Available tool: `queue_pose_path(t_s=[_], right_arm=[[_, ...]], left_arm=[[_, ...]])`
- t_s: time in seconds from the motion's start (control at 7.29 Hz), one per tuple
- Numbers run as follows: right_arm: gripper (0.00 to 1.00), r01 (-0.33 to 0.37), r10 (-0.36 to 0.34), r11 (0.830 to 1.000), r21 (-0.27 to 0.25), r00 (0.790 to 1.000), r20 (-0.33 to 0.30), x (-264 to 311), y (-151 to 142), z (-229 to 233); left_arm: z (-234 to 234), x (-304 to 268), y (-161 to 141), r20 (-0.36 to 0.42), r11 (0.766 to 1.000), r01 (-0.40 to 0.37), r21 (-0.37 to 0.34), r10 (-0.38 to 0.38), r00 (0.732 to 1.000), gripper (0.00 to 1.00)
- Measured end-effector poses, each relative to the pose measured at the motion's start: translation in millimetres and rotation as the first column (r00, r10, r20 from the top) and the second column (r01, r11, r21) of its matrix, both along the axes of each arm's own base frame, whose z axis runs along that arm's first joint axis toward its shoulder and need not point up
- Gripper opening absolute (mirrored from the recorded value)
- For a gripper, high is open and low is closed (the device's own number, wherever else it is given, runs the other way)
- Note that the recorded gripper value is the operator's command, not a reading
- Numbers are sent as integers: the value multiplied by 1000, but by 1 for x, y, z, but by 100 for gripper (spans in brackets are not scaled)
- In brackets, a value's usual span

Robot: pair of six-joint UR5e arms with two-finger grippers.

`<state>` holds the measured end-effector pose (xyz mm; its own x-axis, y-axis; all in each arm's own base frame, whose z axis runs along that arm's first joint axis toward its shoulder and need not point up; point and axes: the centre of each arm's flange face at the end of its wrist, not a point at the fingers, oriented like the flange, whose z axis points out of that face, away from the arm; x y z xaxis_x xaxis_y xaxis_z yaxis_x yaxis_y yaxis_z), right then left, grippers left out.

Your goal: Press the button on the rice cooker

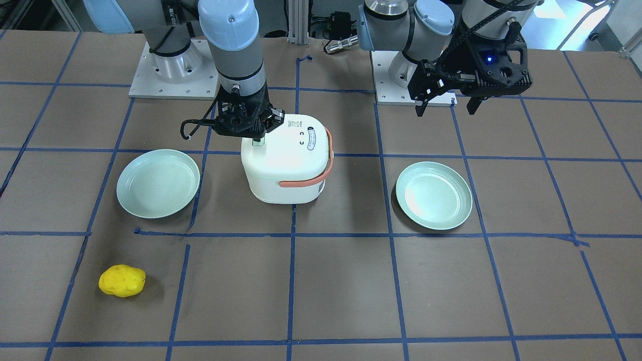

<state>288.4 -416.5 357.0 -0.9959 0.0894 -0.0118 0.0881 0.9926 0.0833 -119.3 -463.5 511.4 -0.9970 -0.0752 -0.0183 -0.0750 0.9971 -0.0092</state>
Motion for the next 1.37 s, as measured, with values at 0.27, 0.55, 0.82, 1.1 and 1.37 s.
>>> queue_pose_path(t_s=[0.27, 0.55, 0.82, 1.1, 1.37], right_arm=[[100, -7, 7, 1000, -30, 1000, -13, -1, -5, 11], [100, -5, 3, 995, -105, 1000, -24, -10, -25, 49], [100, -46, 40, 988, -146, 998, -40, -47, -57, 95], [100, -63, 57, 984, -167, 998, -42, -99, -84, 136], [100, -23, 18, 981, -192, 1000, -25, -135, -100, 160]], left_arm=[[0, 0, 0, 0, 1000, 0, 0, 0, 1000, 100], [0, 0, 0, 0, 1000, 1, 0, -1, 1000, 100], [0, 0, 0, 0, 1000, 0, 0, 0, 1000, 100], [0, 0, 0, 0, 1000, 0, 0, 0, 1000, 100], [0, 0, 0, 0, 1000, 1, 0, -1, 1000, 100]])
